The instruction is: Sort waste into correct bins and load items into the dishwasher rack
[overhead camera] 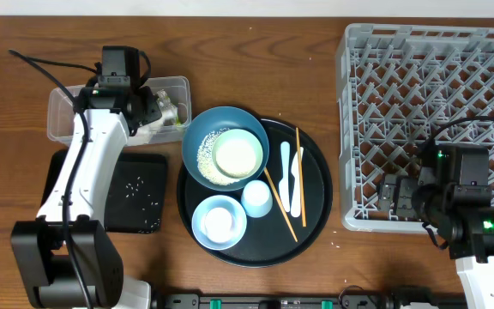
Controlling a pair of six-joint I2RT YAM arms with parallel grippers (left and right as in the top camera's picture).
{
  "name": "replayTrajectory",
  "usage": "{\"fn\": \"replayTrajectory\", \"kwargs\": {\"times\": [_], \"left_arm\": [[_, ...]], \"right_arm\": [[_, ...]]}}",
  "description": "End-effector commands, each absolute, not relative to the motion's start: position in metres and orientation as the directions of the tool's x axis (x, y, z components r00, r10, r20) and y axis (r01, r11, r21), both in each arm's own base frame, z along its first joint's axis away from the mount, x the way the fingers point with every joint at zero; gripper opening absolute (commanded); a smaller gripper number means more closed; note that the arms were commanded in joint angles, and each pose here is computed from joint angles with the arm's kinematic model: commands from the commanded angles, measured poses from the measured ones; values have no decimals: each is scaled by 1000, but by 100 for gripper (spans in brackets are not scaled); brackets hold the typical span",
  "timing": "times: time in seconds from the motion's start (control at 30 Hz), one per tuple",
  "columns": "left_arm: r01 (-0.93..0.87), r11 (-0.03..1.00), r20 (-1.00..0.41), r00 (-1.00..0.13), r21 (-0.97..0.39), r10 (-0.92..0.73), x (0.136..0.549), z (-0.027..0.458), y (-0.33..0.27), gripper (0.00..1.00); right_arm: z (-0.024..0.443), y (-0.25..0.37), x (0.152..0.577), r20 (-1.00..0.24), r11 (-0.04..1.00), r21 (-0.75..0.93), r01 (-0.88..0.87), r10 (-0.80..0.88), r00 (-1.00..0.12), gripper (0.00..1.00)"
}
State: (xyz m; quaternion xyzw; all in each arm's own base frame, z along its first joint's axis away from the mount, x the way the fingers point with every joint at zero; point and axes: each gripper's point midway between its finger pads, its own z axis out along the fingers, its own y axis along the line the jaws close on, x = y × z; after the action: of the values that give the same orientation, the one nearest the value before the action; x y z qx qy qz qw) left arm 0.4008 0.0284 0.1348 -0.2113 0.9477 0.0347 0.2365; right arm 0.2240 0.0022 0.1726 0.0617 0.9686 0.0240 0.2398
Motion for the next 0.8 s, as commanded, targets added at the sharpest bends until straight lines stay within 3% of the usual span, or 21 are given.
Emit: {"fn": "replayTrajectory", "kwargs": {"times": [0.0, 0.23, 0.3, 0.37, 0.43, 0.57, 0.73, 0.77], "left_arm": [[-412, 910, -496, -782, -43, -377, 396, 156, 31, 80], [-486, 874, -359, -814, -7, -456, 334, 162, 30, 80], [-516, 856, -284, -825, 26, -489, 313, 149, 30, 71], [-537, 842, -232, -826, 52, -513, 298, 135, 30, 53], [-557, 827, -186, -823, 77, -537, 284, 121, 30, 42], [-584, 804, -132, -811, 111, -571, 264, 94, 30, 41], [-587, 802, -114, -809, 109, -576, 254, 62, 28, 14], [-586, 804, -110, -810, 98, -577, 254, 57, 26, 13]], "right_arm": [[180, 5, 227, -477, 990, 88, 106, 135, -868, 99], [181, 5, 229, -485, 990, 89, 105, 135, -864, 99], [181, 6, 229, -488, 990, 90, 104, 135, -862, 99], [181, 5, 229, -488, 990, 90, 105, 135, -862, 99], [181, 5, 229, -487, 990, 89, 105, 135, -863, 99], [181, 6, 228, -483, 991, 89, 105, 135, -865, 99], [181, 6, 228, -484, 990, 89, 105, 135, -865, 99], [181, 5, 228, -484, 990, 89, 105, 135, -865, 99]]}}
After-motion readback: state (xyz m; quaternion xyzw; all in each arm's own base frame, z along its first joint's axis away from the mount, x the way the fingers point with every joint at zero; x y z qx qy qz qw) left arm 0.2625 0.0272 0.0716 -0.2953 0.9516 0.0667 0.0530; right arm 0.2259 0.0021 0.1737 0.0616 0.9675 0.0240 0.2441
